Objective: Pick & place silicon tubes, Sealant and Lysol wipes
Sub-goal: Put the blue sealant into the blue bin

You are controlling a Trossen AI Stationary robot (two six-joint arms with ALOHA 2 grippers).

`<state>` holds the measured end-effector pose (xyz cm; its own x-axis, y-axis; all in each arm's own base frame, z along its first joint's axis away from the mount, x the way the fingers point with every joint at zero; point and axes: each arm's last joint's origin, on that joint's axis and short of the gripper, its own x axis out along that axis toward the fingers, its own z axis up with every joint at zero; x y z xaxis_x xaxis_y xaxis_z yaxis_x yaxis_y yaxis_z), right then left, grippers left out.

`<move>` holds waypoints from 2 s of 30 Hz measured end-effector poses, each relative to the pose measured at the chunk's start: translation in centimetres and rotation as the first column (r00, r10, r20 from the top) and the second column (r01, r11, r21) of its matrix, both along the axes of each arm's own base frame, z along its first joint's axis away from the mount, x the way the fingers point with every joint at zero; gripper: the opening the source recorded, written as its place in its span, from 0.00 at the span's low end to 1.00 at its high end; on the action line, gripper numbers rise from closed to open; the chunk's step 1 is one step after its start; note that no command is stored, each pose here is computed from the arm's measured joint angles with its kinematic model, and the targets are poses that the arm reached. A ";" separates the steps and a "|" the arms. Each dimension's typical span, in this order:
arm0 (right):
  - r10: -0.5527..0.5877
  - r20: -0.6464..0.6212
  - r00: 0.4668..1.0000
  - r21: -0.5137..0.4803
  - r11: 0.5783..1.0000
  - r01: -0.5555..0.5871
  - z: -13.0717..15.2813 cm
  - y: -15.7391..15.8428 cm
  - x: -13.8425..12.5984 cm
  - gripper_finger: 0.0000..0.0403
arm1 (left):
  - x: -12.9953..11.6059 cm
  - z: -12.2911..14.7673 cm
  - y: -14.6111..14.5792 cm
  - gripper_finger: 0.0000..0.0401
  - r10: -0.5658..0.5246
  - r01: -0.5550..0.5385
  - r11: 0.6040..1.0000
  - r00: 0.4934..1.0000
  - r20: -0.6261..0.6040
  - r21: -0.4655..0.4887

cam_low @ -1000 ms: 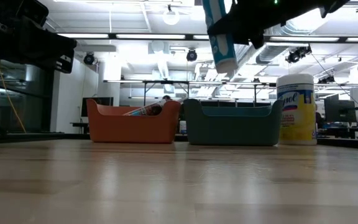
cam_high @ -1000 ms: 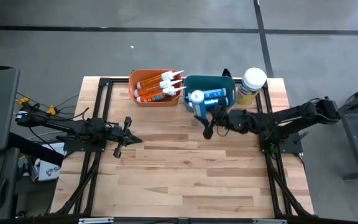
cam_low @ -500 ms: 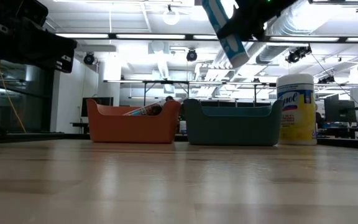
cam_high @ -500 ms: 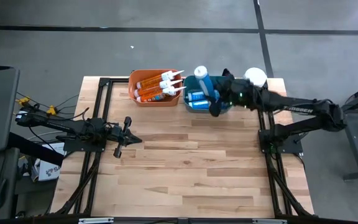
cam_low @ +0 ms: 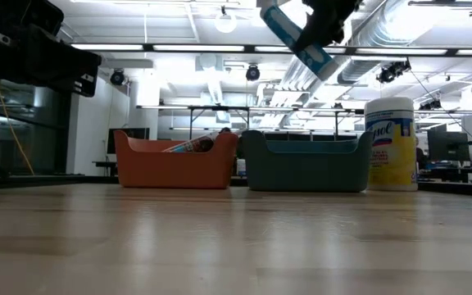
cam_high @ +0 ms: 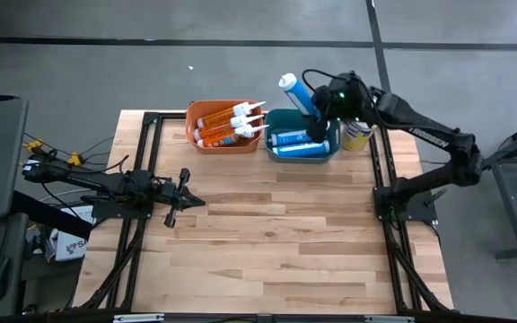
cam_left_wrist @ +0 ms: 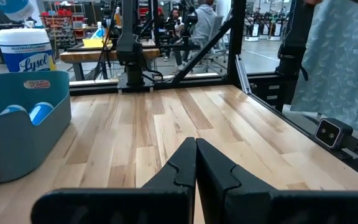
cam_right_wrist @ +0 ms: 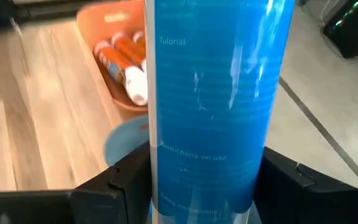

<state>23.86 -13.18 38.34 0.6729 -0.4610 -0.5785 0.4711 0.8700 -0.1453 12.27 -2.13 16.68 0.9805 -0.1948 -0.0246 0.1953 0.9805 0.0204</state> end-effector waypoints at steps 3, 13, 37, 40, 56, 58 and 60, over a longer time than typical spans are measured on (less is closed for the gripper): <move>0.007 -0.095 0.995 0.030 1.000 -0.004 0.1 -1.3 0.4 0.52 | 0.0 0.0 0.0 0.00 0.000 0.000 1.000 1.000 0.000 0.000; 0.040 -0.386 0.921 0.186 0.982 0.036 -1.7 -5.8 2.7 0.52 | 0.0 0.0 0.0 0.00 -0.001 0.001 1.000 1.000 -0.003 0.000; 0.142 -0.821 0.554 0.150 0.988 -0.032 -10.2 -8.1 6.6 0.52 | 0.0 -0.2 0.0 0.00 -0.003 0.003 1.000 1.000 -0.020 0.007; 0.140 -0.844 0.518 0.148 0.989 -0.027 -11.1 -7.9 6.4 0.52 | 0.0 -0.2 0.0 0.00 -0.003 0.003 1.000 1.000 -0.020 0.009; 0.175 -0.885 0.431 0.136 0.983 -0.122 -16.1 -6.7 6.7 0.52 | 0.0 -0.2 0.0 0.00 0.001 0.000 1.000 1.000 -0.020 0.011; 0.178 -0.875 0.450 0.132 0.982 -0.132 -16.5 -6.6 6.9 0.52 | 0.0 -0.2 0.0 0.00 0.000 0.000 1.000 1.000 -0.020 0.011; 0.182 -0.869 0.460 0.134 0.982 -0.136 -16.8 -6.6 7.0 0.52 | 0.0 -0.2 0.0 0.00 0.001 -0.001 1.000 1.000 -0.020 0.011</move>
<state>30.81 -19.76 21.50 -0.1350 -0.3629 -0.9220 -0.0288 0.9316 -0.3624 12.26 -2.12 16.47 0.9800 -0.1937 -0.0463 0.1951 0.9804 0.0273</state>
